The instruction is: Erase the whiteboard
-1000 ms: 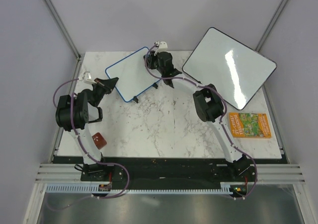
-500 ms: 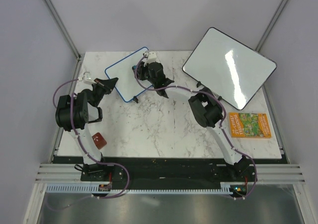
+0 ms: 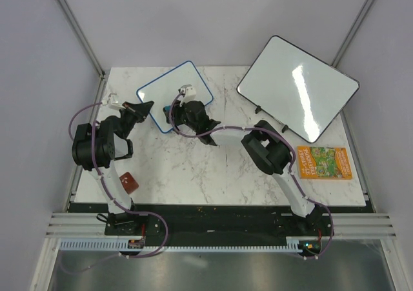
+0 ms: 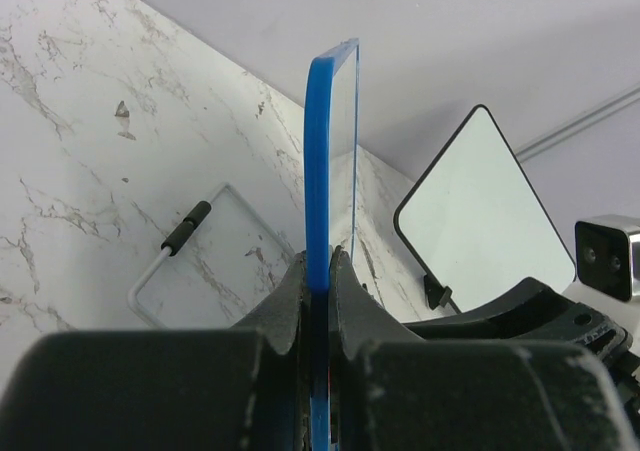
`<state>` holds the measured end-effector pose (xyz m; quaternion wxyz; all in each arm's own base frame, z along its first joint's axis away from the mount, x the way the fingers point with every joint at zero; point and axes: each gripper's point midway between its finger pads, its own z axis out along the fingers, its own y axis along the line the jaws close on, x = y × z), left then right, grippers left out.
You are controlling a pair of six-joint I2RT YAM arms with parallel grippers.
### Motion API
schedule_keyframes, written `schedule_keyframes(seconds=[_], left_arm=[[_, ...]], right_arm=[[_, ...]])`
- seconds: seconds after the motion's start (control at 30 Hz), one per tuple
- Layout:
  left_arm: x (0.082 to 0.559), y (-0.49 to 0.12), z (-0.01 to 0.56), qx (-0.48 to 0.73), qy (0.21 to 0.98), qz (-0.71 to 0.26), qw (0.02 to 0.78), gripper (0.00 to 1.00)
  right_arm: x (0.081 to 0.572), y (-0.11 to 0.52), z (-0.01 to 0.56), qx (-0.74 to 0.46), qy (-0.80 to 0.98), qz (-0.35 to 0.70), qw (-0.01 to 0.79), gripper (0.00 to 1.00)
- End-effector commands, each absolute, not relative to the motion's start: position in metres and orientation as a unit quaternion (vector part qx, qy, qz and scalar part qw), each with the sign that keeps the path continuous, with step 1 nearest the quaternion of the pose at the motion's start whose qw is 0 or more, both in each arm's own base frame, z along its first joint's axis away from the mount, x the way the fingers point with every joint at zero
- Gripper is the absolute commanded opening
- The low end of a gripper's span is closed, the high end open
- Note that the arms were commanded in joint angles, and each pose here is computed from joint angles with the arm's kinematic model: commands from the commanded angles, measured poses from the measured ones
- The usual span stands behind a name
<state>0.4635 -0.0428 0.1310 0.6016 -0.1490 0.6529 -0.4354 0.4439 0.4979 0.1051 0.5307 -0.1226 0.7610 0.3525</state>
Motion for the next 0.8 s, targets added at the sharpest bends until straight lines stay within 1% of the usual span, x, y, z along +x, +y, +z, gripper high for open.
schedule_keyframes(seconds=[0.0, 0.1, 0.27, 0.43, 0.6, 0.77], left_arm=[[0.447, -0.069, 0.152, -0.018, 0.622, -0.427, 0.656, 0.02], [0.447, -0.069, 0.152, -0.018, 0.622, -0.427, 0.656, 0.02], [0.446, -0.070, 0.152, -0.017, 0.622, -0.428, 0.655, 0.02], [0.446, -0.069, 0.152, -0.017, 0.622, -0.427, 0.656, 0.02], [0.446, -0.069, 0.153, -0.017, 0.622, -0.428, 0.656, 0.02], [0.446, -0.069, 0.152, -0.019, 0.622, -0.427, 0.656, 0.02]], right_arm=[[0.409, 0.474, 0.021, -0.131, 0.838, 0.267, 0.458, 0.00], [0.423, 0.453, 0.024, -0.107, 0.842, 0.217, 0.482, 0.00], [0.437, 0.423, 0.019, -0.067, 0.851, 0.159, 0.496, 0.00], [0.453, 0.395, 0.009, -0.017, 0.864, 0.164, 0.477, 0.00], [0.463, 0.376, 0.005, 0.006, 0.869, 0.186, 0.459, 0.00], [0.453, 0.378, 0.009, -0.007, 0.870, 0.211, 0.445, 0.00]])
